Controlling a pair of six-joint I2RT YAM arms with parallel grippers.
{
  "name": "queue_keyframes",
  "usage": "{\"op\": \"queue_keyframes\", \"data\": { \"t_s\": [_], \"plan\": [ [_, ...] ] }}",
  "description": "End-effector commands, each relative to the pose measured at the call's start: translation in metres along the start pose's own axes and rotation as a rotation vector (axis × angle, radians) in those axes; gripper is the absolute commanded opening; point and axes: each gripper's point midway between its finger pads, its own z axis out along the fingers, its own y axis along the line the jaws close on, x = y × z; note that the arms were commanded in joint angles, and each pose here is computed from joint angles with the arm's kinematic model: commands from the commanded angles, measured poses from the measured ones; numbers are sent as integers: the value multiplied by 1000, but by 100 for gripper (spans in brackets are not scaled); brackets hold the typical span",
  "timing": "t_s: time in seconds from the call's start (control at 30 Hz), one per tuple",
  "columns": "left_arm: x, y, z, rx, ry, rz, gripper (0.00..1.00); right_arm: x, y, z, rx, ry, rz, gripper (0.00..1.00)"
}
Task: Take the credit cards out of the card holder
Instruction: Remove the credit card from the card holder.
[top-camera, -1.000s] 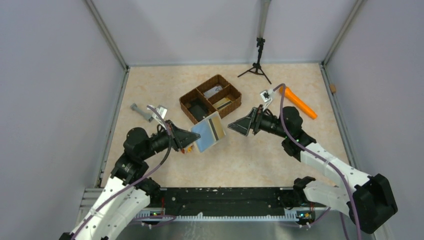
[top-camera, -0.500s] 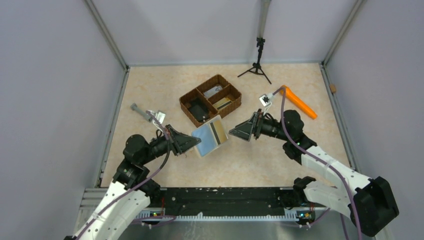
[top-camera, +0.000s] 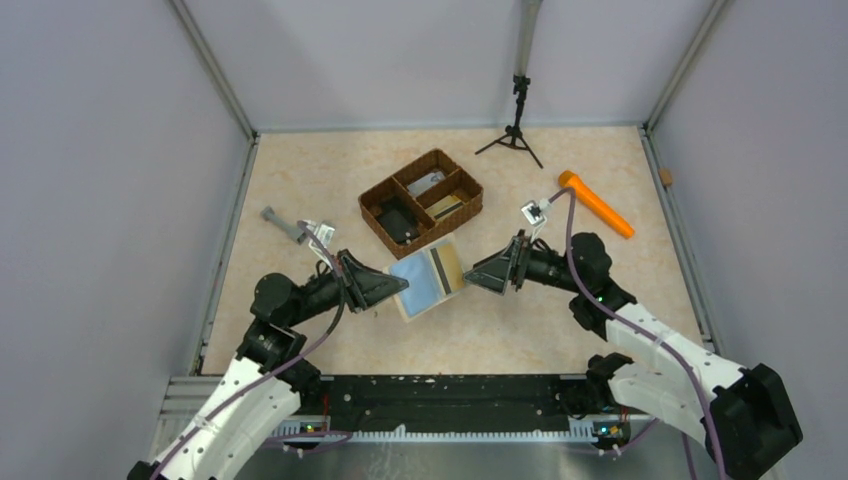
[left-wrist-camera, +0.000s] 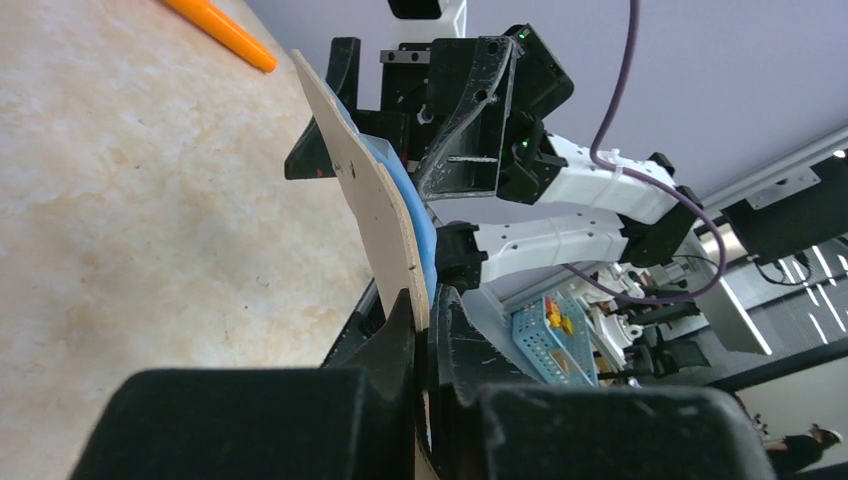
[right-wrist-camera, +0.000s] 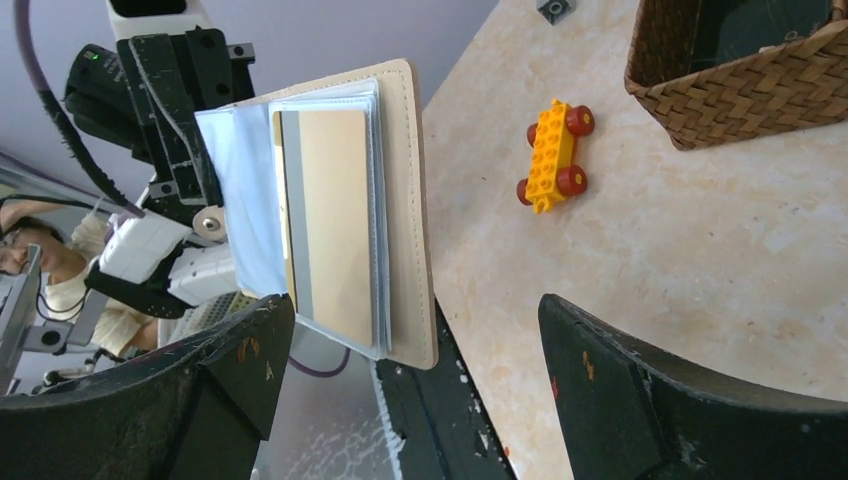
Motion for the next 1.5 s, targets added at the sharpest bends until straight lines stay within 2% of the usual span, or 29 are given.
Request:
{"op": "queue_keyframes", "data": {
  "t_s": [0.0,0.17,0.3,0.43,0.6,0.9,1.03,1.13,1.23,1.3,1.37,1.47],
  "plan": [
    [-10,-30,1,147,-27,27,0,-7,28,-5,-111,-31,-43,94],
    [-8,-38,3,203,0,5,0,-11,45,-6,-192,-45,7,94],
    [-8,-42,3,230,13,-6,0,-9,54,-7,-248,-37,59,87],
    [-6,-42,2,240,21,-18,0,-8,62,-12,-289,-38,82,68],
    [-4,-41,0,245,10,-26,0,-8,72,-18,-331,-48,96,40],
    [-1,-35,1,229,15,-44,0,-10,81,-22,-358,-48,118,8],
    [0,-33,1,222,9,-46,1,-8,77,-21,-342,-38,125,0],
    [2,-27,1,196,19,-38,11,-7,72,-18,-319,-32,137,0],
    [2,-19,2,128,34,2,28,-7,64,-16,-275,-38,159,0],
    [3,0,0,-16,43,18,41,-6,50,-12,-209,-50,176,0],
    [-2,21,-9,-178,37,99,58,-4,40,-10,-164,-56,188,0],
    [-12,51,-29,-427,29,166,74,-1,29,-9,-124,-66,201,0]
  ]
}}
